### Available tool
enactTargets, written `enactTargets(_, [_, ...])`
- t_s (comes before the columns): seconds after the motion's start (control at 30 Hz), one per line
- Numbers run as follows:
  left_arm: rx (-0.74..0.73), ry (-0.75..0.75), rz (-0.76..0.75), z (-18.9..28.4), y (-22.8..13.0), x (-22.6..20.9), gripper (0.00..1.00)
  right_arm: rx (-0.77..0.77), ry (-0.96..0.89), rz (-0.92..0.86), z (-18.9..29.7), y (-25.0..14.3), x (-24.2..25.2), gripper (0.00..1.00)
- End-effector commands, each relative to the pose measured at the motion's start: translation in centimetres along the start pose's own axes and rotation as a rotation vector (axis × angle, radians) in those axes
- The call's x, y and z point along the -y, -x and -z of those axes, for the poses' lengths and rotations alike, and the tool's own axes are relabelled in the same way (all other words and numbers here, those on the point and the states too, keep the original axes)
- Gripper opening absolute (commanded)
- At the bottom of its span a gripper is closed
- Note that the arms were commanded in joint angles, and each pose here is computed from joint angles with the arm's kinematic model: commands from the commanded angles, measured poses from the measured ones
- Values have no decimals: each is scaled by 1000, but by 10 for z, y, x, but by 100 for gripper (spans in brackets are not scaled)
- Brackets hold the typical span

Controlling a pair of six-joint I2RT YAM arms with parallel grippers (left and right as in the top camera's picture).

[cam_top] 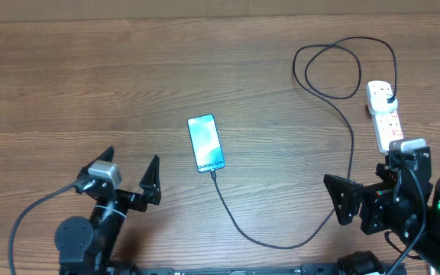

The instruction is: Plug charger to phone and switch on socket

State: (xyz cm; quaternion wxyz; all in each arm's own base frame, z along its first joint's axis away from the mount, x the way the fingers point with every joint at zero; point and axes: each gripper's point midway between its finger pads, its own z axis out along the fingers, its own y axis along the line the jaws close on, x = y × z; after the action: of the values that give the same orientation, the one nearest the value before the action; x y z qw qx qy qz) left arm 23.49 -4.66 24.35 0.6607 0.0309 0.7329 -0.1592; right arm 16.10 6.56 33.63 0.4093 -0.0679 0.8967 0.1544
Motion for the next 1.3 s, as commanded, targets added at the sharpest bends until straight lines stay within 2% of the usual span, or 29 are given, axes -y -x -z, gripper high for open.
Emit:
enactTargets(0.0, [8,-26,-26,-3,-13,1,100,6,-7,-1,0,0,1,100])
enactTargets(0.5, [139,35,-57,-3,-37,-18,99,6,-7,-1,0,0,1,100])
enactTargets(0.77, [310,42,-79,1,-11,-19,100,6,-7,0,0,0,1,100])
enactTargets(0.83, [291,53,-86,-1,-15,-21,100,6,-7,0,0,0,1,100])
enactTargets(1.07, [31,104,-21,-10,-79,-36,100,6,-7,0,0,0,1,100])
enactTargets(1.27, [38,102,-23,-10,-77,-35,100,6,-7,-1,0,0,1,100])
